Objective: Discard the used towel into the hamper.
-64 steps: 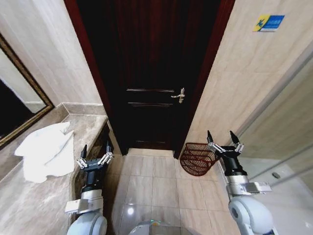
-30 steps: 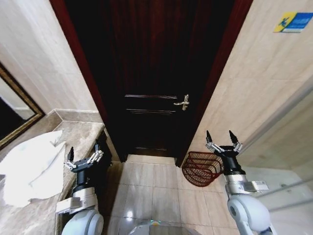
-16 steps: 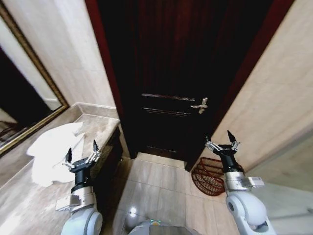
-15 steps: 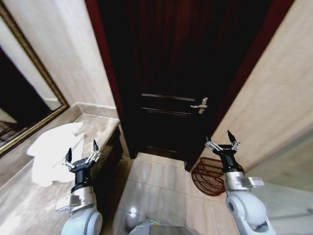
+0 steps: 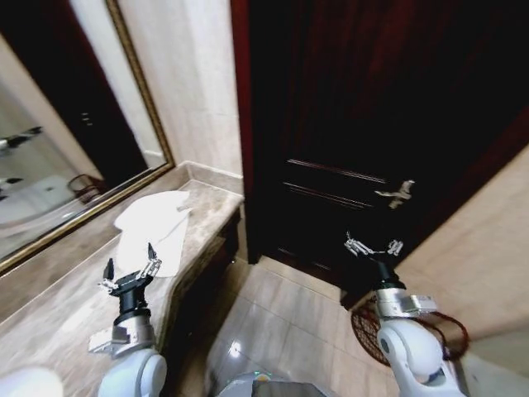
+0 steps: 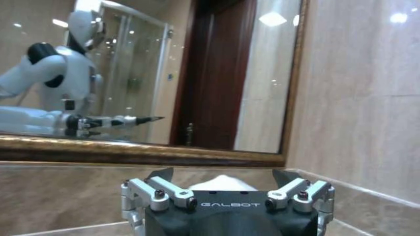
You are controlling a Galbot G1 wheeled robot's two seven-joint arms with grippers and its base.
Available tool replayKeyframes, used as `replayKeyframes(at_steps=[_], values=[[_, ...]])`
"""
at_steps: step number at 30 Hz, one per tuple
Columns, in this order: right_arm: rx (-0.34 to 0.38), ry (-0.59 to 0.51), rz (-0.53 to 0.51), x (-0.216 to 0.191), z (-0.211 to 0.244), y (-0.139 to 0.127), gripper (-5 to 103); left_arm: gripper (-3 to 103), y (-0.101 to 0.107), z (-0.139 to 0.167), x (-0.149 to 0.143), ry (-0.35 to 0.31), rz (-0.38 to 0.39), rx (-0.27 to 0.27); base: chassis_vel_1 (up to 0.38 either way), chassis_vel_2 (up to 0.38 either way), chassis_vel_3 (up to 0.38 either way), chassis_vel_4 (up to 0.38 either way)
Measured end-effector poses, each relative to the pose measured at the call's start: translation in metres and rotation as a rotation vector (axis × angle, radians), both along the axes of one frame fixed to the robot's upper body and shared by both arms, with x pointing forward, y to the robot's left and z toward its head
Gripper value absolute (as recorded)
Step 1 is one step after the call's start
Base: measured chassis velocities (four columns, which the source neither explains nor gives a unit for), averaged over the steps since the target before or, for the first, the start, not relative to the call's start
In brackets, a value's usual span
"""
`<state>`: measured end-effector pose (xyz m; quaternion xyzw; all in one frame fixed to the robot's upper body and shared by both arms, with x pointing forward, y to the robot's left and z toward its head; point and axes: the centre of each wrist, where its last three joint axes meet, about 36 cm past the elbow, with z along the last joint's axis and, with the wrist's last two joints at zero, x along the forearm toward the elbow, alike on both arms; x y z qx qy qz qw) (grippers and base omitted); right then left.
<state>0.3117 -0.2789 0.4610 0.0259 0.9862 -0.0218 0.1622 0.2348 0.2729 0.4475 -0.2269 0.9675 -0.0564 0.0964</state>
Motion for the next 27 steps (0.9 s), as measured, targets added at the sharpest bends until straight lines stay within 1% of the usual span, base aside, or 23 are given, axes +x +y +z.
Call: replayKeyframes(at_steps=[2, 3, 4, 6, 8, 9, 10, 12, 13, 17, 18, 20, 21, 22, 23, 25, 26, 27], values=[[-0.031, -0.028, -0.039, 0.005, -0.004, -0.001, 100, 99, 0.006, -0.003, 0.003, 0.012, -0.018, 0.008, 0.078, 0.091, 0.095, 0.065], [-0.038, -0.033, -0.041, 0.005, -0.005, -0.001, 100, 100, 0.008, -0.004, 0.005, 0.027, -0.025, 0.009, 0.061, 0.055, 0.067, 0.056], [-0.038, -0.033, -0.041, 0.005, -0.005, -0.001, 100, 100, 0.008, -0.004, 0.005, 0.027, -0.025, 0.009, 0.061, 0.055, 0.067, 0.056], [-0.05, -0.032, -0.007, 0.004, -0.006, -0.004, 100, 100, 0.016, -0.004, 0.008, 0.064, -0.05, 0.002, 0.019, 0.027, 0.033, 0.01], [-0.04, -0.024, 0.037, 0.0, -0.006, -0.005, 100, 100, 0.027, -0.001, 0.013, 0.102, -0.105, -0.019, 0.0, 0.0, 0.0, 0.0], [-0.04, -0.024, 0.037, 0.0, -0.006, -0.005, 100, 100, 0.027, -0.001, 0.013, 0.102, -0.105, -0.019, 0.0, 0.0, 0.0, 0.0], [-0.03, -0.025, 0.049, -0.001, -0.005, -0.005, 100, 100, 0.031, 0.001, 0.016, 0.112, -0.123, -0.029, 0.0, 0.0, 0.0, 0.0], [-0.008, -0.026, 0.068, -0.003, -0.003, -0.002, 100, 100, 0.046, 0.008, 0.025, 0.136, -0.176, -0.041, 0.0, 0.0, 0.0, 0.0], [-0.008, -0.026, 0.068, -0.003, -0.003, -0.002, 100, 100, 0.046, 0.008, 0.025, 0.136, -0.176, -0.041, 0.0, 0.0, 0.0, 0.0], [0.011, -0.025, 0.088, -0.005, -0.004, -0.002, 100, 100, 0.071, 0.006, 0.046, 0.178, -0.235, -0.04, 0.0, 0.0, 0.0, 0.0], [0.011, -0.025, 0.088, -0.005, -0.004, -0.002, 100, 100, 0.071, 0.006, 0.046, 0.178, -0.235, -0.04, 0.0, 0.0, 0.0, 0.0], [0.022, -0.013, 0.095, -0.006, -0.005, -0.003, 100, 100, 0.083, 0.002, 0.059, 0.2, -0.258, -0.033, 0.0, 0.0, 0.0, 0.0], [0.02, -0.008, 0.094, -0.005, -0.007, -0.004, 100, 100, 0.091, 0.001, 0.071, 0.21, -0.279, -0.024, 0.0, 0.0, 0.0, 0.0], [0.02, -0.008, 0.094, -0.005, -0.007, -0.004, 100, 100, 0.091, 0.001, 0.071, 0.21, -0.279, -0.024, 0.0, 0.0, 0.0, 0.0], [0.017, -0.004, 0.091, -0.005, -0.009, -0.005, 100, 103, 0.096, 0.0, 0.081, 0.216, -0.296, -0.018, 0.0, 0.0, 0.0, 0.0], [0.001, 0.007, 0.078, -0.005, -0.013, -0.007, 100, 96, 0.107, -0.001, 0.104, 0.226, -0.333, 0.001, 0.0, 0.0, 0.0, 0.0], [0.001, 0.007, 0.078, -0.005, -0.013, -0.007, 100, 96, 0.107, -0.001, 0.104, 0.226, -0.333, 0.001, 0.0, 0.0, 0.0, 0.0], [-0.004, 0.011, 0.074, -0.005, -0.014, -0.008, 100, 96, 0.11, -0.002, 0.111, 0.23, -0.343, 0.008, 0.0, 0.0, 0.0, 0.0]])
